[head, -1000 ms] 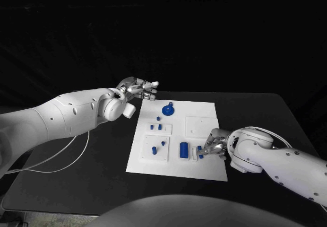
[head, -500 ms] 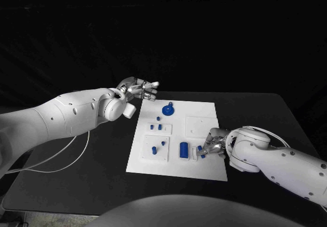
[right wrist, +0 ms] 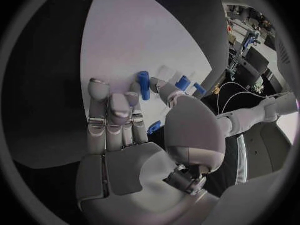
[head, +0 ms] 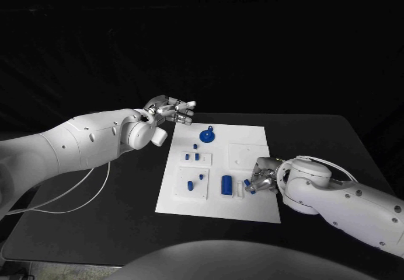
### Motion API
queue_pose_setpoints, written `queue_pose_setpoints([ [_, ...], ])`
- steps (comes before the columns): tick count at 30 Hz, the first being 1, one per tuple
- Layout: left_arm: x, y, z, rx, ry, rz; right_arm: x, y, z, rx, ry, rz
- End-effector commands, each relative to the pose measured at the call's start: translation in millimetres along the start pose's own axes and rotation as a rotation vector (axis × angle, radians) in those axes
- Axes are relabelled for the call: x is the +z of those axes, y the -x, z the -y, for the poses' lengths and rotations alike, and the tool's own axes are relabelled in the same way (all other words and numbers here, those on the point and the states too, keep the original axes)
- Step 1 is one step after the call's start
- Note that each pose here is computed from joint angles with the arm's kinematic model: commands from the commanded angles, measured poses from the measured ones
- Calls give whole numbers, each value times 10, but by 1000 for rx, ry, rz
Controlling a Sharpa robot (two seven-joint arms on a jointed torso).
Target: Assemble the parts on the task board
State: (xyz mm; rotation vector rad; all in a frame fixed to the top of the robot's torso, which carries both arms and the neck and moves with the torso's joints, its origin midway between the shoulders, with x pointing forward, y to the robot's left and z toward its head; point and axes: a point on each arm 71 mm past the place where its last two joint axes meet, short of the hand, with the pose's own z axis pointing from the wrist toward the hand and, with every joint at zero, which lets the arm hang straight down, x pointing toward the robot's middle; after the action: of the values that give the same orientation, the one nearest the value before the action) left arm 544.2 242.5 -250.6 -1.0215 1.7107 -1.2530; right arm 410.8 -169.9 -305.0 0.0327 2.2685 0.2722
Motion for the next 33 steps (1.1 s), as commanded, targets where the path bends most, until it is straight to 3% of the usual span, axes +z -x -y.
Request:
queue_pose_setpoints([
  [1,4,-32,1,-2,-3,-21,26,-88,182,-75,-130,-34],
  [5,4,-32,0,-2,-2,-22,27,-122,190,-36,-123,-75],
  [23,-1,-30,-5,1,3,-26,-27,-157,170,163,-76,-163],
  [33,3,-40,-6,1,6,-31,-105,18,103,213,-46,-172],
])
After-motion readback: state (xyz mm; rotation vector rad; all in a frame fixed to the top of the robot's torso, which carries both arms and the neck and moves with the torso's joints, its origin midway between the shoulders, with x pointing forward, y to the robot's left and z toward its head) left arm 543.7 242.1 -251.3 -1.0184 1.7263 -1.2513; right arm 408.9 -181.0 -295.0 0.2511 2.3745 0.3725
